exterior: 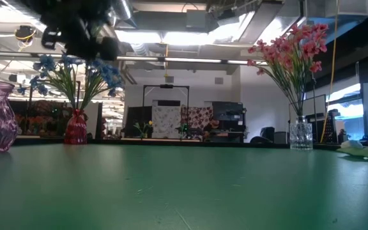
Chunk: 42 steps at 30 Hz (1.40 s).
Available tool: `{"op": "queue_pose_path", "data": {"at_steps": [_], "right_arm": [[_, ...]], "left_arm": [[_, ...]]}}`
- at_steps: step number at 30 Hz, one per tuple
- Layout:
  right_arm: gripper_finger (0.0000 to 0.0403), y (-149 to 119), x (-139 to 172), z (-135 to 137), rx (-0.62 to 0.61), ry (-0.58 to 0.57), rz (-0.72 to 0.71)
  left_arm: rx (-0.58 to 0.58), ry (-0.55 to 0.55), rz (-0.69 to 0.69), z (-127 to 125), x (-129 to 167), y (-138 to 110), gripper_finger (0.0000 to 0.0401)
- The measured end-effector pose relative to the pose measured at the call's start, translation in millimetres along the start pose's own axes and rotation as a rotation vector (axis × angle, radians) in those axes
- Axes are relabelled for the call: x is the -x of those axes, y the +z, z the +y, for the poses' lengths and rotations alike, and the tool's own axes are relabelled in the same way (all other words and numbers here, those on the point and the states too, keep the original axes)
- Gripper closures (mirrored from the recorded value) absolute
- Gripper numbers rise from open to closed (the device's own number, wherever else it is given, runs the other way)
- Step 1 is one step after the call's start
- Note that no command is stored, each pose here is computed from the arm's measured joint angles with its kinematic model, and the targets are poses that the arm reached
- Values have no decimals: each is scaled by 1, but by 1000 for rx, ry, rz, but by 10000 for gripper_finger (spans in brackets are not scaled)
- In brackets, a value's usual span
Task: Sort flowers into vase by color
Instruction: Put the blue flowers into the red vase
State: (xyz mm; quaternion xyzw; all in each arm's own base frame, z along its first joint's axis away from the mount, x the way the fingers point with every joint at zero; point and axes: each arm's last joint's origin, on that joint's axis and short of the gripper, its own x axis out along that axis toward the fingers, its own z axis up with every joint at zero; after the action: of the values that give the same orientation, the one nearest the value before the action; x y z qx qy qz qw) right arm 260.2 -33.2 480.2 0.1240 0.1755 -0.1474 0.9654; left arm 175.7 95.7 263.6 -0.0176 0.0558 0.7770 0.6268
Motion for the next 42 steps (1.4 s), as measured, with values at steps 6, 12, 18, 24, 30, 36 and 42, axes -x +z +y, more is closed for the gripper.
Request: {"op": "queue_pose_path", "data": {"at_steps": [6, 12, 18, 24, 30, 36, 42], "right_arm": [[164, -2, 0, -1, -20, -14, 12], [164, -1, 0, -3, -19, -89, -8], [164, 2, -1, -15, -57, -128, -17], [164, 3, -1, -18, -75, -123, -16], [164, 3, -1, -18, -76, -122, -16], [164, 2, -1, -17, -75, -123, -6], [164, 1, -1, -18, -72, -133, 2]], "left_arm": [[69, 153, -34, 12, -18, -30, 386], [107, 202, -48, 12, -29, -25, 386], [29, 220, -56, 10, -33, -12, 386], [60, 214, -35, 15, -51, -10, 386], [14, 174, -32, 3, -68, -13, 386], [-63, 179, -17, -9, -76, -25, 386], [-107, 183, -1, -12, -77, -32, 383]]}}
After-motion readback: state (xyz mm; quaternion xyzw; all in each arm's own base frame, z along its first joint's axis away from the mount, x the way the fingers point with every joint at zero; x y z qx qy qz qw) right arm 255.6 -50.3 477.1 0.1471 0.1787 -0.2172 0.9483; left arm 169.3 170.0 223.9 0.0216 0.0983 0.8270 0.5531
